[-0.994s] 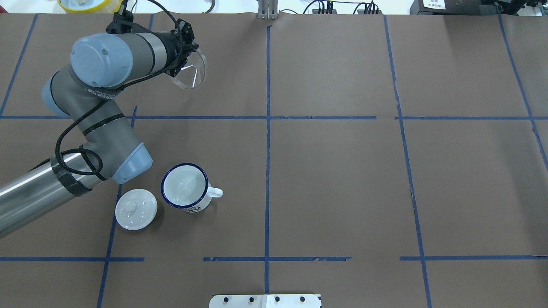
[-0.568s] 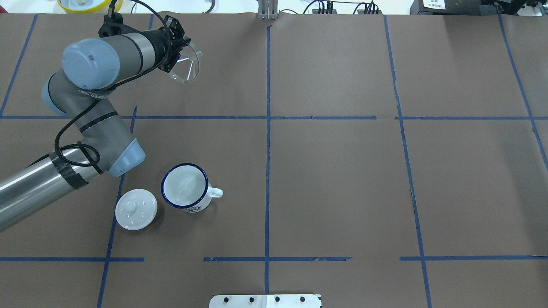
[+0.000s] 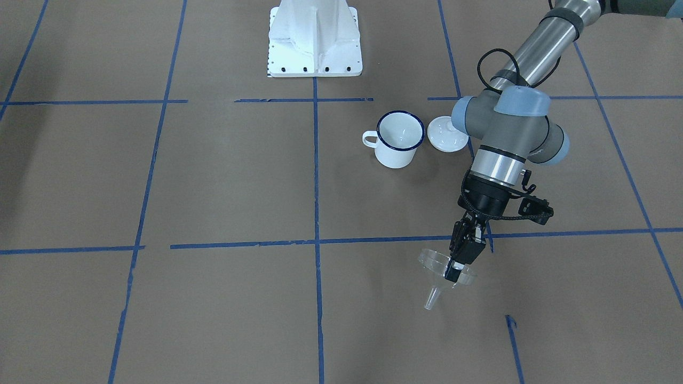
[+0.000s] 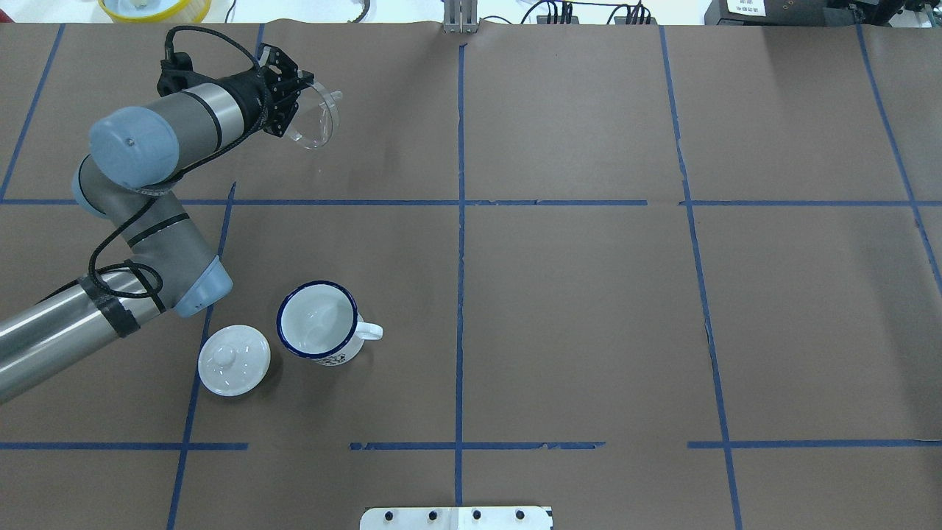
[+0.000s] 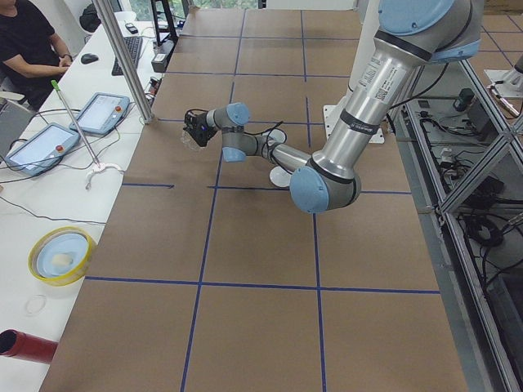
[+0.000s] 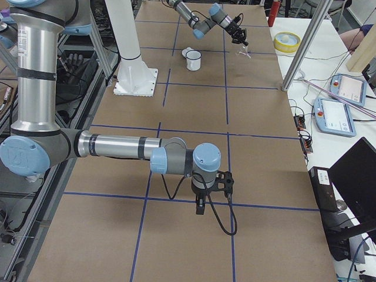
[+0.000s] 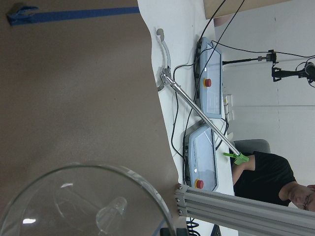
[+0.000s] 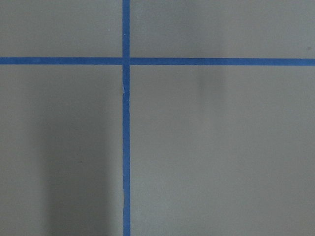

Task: Remove funnel from cup
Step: 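Carry the funnel farther from the robot and lower it onto the table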

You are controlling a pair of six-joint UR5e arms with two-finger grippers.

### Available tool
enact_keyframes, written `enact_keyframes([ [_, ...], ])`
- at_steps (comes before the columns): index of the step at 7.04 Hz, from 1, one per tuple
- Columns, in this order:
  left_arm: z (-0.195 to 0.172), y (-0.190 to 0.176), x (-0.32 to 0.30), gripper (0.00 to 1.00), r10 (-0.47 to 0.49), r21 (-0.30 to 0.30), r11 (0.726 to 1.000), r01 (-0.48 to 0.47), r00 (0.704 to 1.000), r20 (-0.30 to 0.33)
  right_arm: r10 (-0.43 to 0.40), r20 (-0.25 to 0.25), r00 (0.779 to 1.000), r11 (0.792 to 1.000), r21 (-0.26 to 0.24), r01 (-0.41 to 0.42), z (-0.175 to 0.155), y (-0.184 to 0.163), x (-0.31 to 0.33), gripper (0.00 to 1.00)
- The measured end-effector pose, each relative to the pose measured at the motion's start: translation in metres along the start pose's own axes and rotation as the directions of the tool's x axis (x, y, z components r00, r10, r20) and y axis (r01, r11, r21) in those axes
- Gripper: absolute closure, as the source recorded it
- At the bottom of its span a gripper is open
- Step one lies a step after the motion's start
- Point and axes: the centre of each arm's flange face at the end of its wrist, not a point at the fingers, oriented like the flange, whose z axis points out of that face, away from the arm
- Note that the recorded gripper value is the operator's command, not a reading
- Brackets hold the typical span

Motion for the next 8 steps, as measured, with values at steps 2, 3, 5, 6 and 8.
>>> enact_keyframes([
  [2,0.006,0.002,-0.024,1.0,-0.016,-0.02,1.0,0.016,1.0,0.007,0.0,0.0,1.0,1.0,0.0,0.0,0.0,0.0,0.0,0.0],
  [3,0.008,0.002,-0.032,1.0,-0.022,-0.024,0.999,0.022,1.0,0.007,0.0,0.0,1.0,1.0,0.0,0.0,0.0,0.0,0.0,0.0],
  [5,0.011,0.0,-0.043,1.0,-0.024,-0.023,0.999,0.025,1.0,0.012,0.0,0.0,1.0,1.0,0.0,0.0,0.0,0.0,0.0,0.0],
  [6,0.013,-0.004,-0.048,1.0,-0.025,-0.021,0.999,0.025,1.0,0.011,0.0,0.0,1.0,1.0,0.0,0.0,0.0,0.0,0.0,0.0],
  [8,0.015,-0.008,-0.052,0.91,-0.024,-0.019,1.0,0.025,1.0,0.012,0.0,0.0,1.0,1.0,0.0,0.0,0.0,0.0,0.0,0.0],
])
